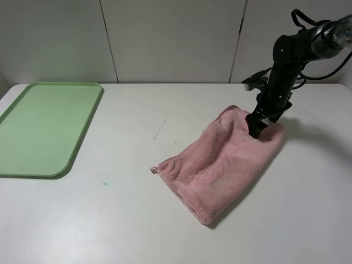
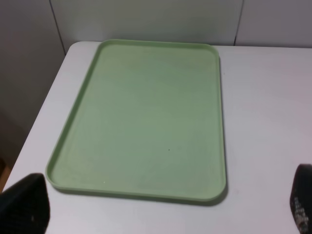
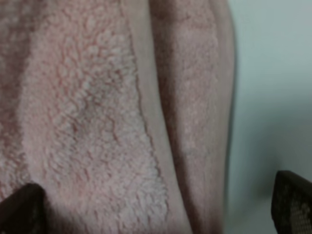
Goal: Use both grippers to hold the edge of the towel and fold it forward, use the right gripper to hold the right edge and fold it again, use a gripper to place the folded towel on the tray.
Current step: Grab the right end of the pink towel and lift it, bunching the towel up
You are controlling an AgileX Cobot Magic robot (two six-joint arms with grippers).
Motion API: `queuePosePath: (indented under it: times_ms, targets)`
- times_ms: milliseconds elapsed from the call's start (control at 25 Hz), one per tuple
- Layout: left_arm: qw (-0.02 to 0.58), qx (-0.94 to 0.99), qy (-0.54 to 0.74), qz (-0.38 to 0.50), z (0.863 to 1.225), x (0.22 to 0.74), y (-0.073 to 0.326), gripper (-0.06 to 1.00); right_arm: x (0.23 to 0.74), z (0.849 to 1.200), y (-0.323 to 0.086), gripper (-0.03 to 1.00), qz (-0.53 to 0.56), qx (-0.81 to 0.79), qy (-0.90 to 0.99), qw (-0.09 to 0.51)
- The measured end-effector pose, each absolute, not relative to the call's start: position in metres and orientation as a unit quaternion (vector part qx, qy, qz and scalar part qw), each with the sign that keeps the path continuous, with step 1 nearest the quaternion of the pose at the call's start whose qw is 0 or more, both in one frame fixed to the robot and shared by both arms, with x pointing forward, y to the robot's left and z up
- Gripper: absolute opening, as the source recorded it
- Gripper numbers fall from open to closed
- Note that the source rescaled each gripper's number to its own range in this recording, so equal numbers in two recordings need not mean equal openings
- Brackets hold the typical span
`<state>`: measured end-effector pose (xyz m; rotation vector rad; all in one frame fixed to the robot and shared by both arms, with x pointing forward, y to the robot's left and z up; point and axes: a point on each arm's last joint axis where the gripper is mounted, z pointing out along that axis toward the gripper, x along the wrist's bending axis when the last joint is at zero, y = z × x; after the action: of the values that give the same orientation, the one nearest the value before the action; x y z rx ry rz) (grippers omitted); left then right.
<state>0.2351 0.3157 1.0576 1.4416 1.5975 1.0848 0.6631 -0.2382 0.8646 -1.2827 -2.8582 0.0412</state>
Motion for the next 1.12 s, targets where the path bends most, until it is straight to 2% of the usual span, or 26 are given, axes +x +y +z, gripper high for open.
queuePosePath:
  times_ms: [160,240,320,440,560,640,1000,1120]
  targets:
    - [0.358,0.559,0.619,0.420,1.058,0.235,0.316,0.99,0.663,0.862,-0.238,1.00,0.013,-0.410,-0.912,0.011]
    - [0.358,0.559,0.619,0.420,1.058,0.235,0.316,0.99,0.663,0.862,-0.237,0.94,0.010,-0.414,-0.910,0.015]
    - [0.358,0.559,0.619,0.420,1.058,0.235,0.316,0.99,0.661,0.862,-0.236,0.79,0.009,-0.417,-0.908,0.024]
    - [0.358,0.559,0.619,0.420,1.058,0.235,0.316,0.99,0.659,0.861,-0.233,0.49,0.005,-0.422,-0.906,0.040]
    - [0.358,0.559,0.619,0.420,1.058,0.235,0.316,0.99,0.656,0.861,-0.229,0.24,0.000,-0.429,-0.902,0.057]
    - [0.358,0.559,0.619,0.420,1.058,0.235,0.316,0.99,0.655,0.861,-0.229,0.11,-0.003,-0.432,-0.900,0.062]
    - [0.358,0.559,0.619,0.420,1.058,0.235,0.316,0.99,0.659,0.866,-0.227,0.09,0.007,-0.437,-0.897,0.060]
    - [0.358,0.559,0.619,0.420,1.058,0.235,0.316,0.99,0.670,0.873,-0.230,0.09,0.027,-0.444,-0.895,0.033]
